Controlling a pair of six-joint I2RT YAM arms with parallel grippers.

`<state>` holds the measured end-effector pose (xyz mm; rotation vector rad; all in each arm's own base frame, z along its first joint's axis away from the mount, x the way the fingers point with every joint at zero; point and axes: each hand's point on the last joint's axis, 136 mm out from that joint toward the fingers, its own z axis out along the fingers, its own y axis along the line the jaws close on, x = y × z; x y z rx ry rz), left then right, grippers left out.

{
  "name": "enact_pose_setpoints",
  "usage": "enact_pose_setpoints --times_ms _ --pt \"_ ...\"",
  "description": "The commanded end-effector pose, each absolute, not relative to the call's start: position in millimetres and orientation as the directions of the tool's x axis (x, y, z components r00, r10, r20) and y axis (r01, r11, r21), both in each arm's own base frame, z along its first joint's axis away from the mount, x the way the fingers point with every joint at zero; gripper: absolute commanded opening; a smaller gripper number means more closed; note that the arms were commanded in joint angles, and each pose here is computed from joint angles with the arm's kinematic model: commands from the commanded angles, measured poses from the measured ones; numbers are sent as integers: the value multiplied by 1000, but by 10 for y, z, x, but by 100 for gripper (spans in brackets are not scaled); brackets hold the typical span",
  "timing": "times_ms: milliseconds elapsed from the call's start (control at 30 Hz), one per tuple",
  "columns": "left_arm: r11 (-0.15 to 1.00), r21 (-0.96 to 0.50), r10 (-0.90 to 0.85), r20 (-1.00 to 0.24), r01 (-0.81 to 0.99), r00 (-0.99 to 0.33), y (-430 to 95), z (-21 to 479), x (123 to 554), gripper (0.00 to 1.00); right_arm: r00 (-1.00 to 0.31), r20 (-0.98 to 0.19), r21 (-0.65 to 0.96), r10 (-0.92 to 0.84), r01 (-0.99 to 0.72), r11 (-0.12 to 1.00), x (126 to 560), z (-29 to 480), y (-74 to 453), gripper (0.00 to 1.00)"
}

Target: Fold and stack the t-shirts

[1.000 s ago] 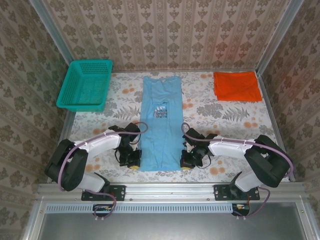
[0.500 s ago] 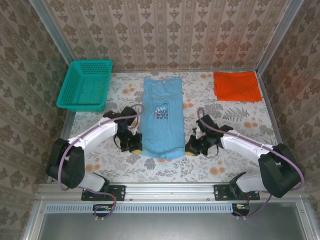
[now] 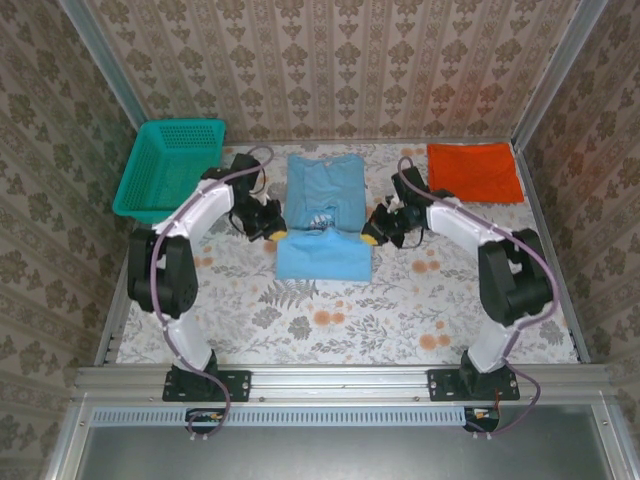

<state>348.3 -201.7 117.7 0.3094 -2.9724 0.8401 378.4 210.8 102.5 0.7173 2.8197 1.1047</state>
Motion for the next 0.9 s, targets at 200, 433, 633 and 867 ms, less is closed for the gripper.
enact_pose_setpoints --times_ms 200,433,633,867 --pt "812 -526 -219 123 -251 -968 -2026 963 4088 0 -867 218 549 447 488 679 4329 663 2059 0" --pt "796 -526 -261 149 -300 -954 -2005 768 4302 1 -842 253 535 477 533 656 4521 549 2065 3" --pt "784 -511 -323 151 -353 -934 -1862 696 4411 4 -765 312 525 563 633 569 4626 473 1910 18" --pt "762 -565 -356 44 -317 -934 -1708 1053 4608 51 -764 266 620 587 602 503 4778 770 1770 72"
